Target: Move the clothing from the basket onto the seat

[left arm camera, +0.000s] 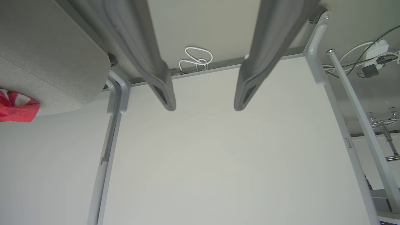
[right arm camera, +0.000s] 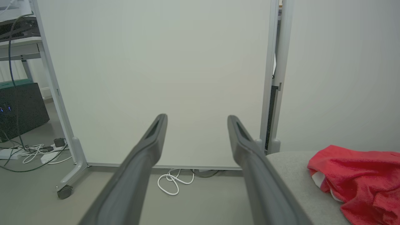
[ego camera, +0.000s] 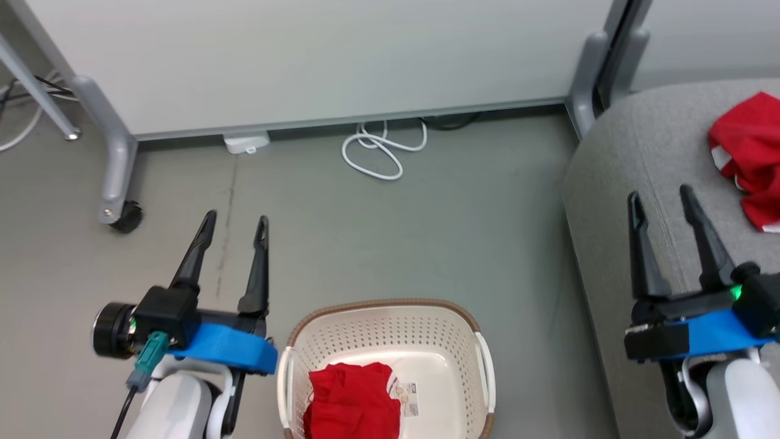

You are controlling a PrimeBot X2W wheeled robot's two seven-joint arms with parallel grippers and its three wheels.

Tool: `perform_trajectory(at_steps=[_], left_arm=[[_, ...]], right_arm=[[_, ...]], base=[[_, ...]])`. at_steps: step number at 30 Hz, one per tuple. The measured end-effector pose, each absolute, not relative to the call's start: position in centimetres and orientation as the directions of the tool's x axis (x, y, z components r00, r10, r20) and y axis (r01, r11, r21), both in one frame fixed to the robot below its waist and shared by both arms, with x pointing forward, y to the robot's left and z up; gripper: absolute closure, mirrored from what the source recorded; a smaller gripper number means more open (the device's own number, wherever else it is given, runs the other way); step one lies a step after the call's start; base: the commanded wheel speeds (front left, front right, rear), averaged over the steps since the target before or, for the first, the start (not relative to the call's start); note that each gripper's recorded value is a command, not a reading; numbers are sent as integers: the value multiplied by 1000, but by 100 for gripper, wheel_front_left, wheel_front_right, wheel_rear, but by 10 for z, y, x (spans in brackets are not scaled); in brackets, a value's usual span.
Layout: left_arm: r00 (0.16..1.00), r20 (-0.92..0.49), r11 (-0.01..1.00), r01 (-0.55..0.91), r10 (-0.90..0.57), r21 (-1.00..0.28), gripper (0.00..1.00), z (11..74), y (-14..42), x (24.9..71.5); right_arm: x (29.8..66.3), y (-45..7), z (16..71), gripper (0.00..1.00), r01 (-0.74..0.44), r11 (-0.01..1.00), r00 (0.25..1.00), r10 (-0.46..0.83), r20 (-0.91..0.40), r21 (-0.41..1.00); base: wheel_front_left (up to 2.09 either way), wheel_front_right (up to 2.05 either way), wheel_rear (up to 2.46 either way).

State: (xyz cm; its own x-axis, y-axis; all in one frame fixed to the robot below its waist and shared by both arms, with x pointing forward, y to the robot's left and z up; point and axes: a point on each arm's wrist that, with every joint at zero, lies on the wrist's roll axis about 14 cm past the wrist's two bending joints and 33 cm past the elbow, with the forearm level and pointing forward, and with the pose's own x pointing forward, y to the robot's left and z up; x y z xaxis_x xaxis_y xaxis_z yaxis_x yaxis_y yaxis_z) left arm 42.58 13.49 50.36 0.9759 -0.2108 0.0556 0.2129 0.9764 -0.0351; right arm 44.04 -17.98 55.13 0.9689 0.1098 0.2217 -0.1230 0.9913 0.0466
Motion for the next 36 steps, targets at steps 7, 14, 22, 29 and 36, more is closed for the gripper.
perform_trajectory(at_steps=[7, 14, 22, 29, 36], left_arm=[[991, 74, 994, 109, -107, -26, 0, 510, 174, 389], [993, 95, 996, 76, -72, -39, 0, 515, 183, 375], [992, 113, 998, 58, -53, -39, 0, 519, 189, 367], [992, 95, 996, 84, -81, -34, 0, 513, 182, 373], [972, -2, 972, 235, -235, 7, 0, 485, 145, 408]], right_arm=[[415, -149, 553, 0, -191, 979, 958, 172, 228, 66], [399, -147, 546, 0, -186, 979, 964, 165, 211, 87], [391, -144, 541, 0, -184, 978, 967, 161, 198, 102], [392, -142, 538, 0, -188, 976, 968, 165, 190, 111], [414, -141, 541, 0, -192, 976, 964, 168, 206, 106]], base=[[0, 0, 0], [0, 0, 0], [0, 0, 0], [0, 0, 0], [0, 0, 0]])
